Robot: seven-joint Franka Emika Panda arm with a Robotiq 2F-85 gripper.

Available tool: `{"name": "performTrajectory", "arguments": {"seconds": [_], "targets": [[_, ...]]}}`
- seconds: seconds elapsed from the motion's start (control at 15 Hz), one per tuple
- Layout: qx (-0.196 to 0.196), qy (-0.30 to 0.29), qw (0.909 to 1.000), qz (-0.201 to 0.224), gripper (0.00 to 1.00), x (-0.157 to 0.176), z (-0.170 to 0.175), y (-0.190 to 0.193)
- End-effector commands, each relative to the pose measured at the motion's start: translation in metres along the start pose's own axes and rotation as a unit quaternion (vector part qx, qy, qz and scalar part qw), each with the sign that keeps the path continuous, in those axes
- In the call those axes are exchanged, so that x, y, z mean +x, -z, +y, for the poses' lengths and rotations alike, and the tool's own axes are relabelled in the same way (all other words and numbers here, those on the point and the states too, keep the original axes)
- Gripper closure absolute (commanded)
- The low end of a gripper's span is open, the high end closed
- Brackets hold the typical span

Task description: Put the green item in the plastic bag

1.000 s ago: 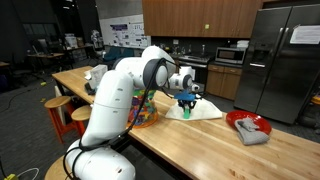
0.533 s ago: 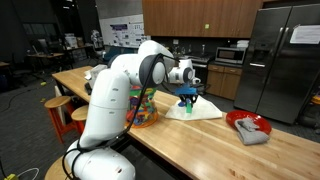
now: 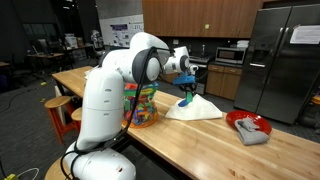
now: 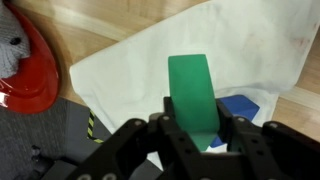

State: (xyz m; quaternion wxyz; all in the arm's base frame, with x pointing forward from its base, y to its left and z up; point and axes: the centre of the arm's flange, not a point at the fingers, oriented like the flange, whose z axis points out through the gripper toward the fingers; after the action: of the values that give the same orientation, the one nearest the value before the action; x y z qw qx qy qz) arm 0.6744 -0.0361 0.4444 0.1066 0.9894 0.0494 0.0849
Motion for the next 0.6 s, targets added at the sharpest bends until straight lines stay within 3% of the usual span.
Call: {"name": "performTrajectory", "arguments": {"seconds": [0.0,0.53], "targets": [[-0.021,-0.015,0.9994,0.024,0.84,-0.006,-0.001,0.039],[-0.048,-0.04,0.991,0.118,0.84,-0.017,-0.015,0.114]]}}
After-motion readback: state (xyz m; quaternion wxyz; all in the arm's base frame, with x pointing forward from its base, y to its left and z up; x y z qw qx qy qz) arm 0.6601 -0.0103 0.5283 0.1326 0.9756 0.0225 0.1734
